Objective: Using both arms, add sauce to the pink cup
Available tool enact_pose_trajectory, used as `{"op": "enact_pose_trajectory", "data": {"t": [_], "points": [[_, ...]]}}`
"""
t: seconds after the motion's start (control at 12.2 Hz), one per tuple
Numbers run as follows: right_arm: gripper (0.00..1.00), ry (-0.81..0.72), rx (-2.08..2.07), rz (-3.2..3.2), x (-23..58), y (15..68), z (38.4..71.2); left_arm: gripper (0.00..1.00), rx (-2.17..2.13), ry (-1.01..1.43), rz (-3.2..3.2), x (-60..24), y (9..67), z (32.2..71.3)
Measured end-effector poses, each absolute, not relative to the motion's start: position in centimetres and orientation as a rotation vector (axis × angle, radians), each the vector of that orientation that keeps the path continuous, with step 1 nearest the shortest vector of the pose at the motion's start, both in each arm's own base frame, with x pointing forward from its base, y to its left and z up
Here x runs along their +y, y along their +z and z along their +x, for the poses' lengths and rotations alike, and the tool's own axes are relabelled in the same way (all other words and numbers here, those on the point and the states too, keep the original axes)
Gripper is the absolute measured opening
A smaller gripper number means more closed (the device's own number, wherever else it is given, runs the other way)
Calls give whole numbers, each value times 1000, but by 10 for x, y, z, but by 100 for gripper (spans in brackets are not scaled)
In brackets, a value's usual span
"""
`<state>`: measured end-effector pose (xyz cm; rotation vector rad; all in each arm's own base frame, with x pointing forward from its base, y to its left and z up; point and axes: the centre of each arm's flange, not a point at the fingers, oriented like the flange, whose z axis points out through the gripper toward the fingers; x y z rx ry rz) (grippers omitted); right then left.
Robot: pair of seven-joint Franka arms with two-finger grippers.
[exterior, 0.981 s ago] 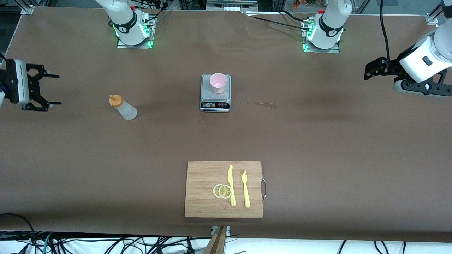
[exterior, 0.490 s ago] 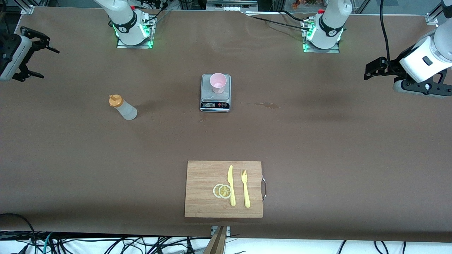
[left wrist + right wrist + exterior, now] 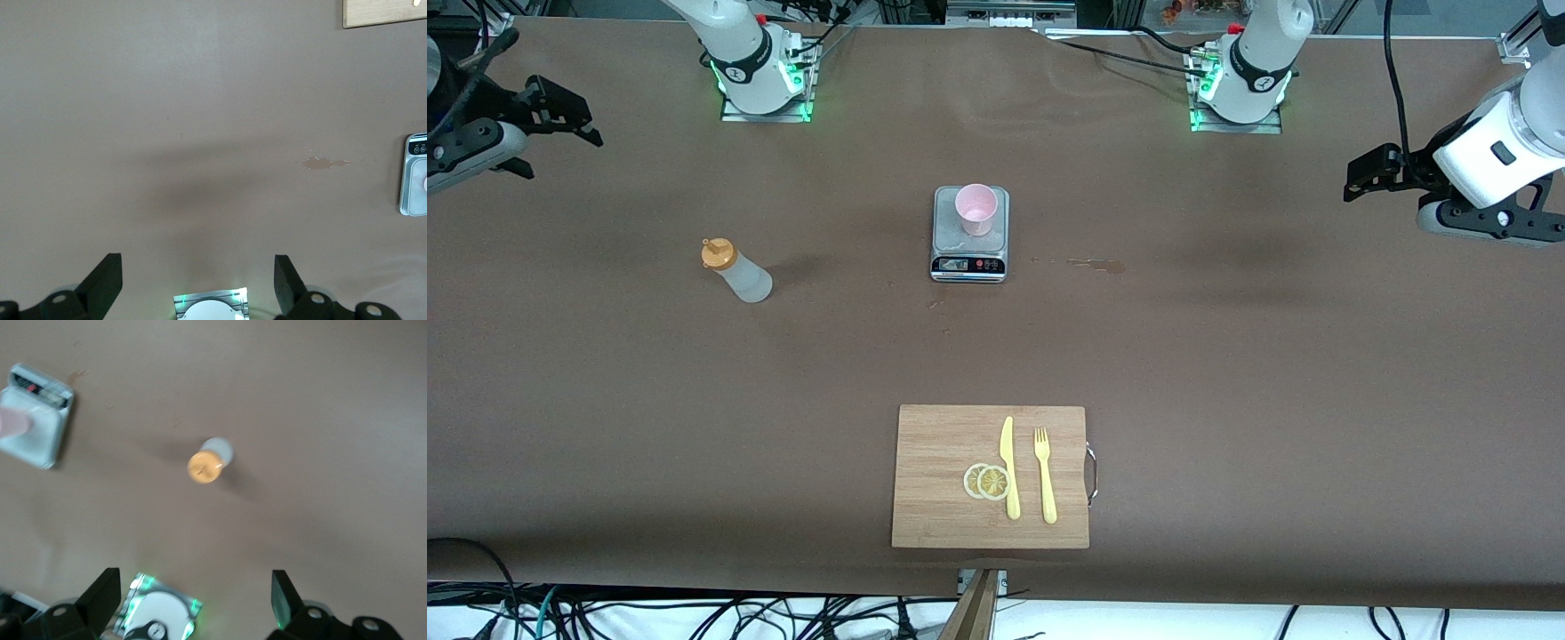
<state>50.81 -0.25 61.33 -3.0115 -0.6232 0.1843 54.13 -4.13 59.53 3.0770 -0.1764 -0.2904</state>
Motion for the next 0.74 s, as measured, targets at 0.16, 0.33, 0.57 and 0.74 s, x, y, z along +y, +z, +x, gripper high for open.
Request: {"op": "enact_pose_trajectory", "data": {"t": [0.16, 0.33, 0.57, 0.74], "points": [[100, 159, -573, -3028, -9, 613, 510, 100, -176, -290, 3077, -41, 595, 541], [100, 163, -455, -3051, -10, 613, 510, 100, -176, -290, 3077, -41, 595, 541], [100, 182, -250, -3081, -7, 613, 509, 100, -176, -290, 3077, -41, 595, 541], [100, 182, -226, -3084, -7, 614, 507, 100, -176, -290, 3077, -41, 595, 541]]}}
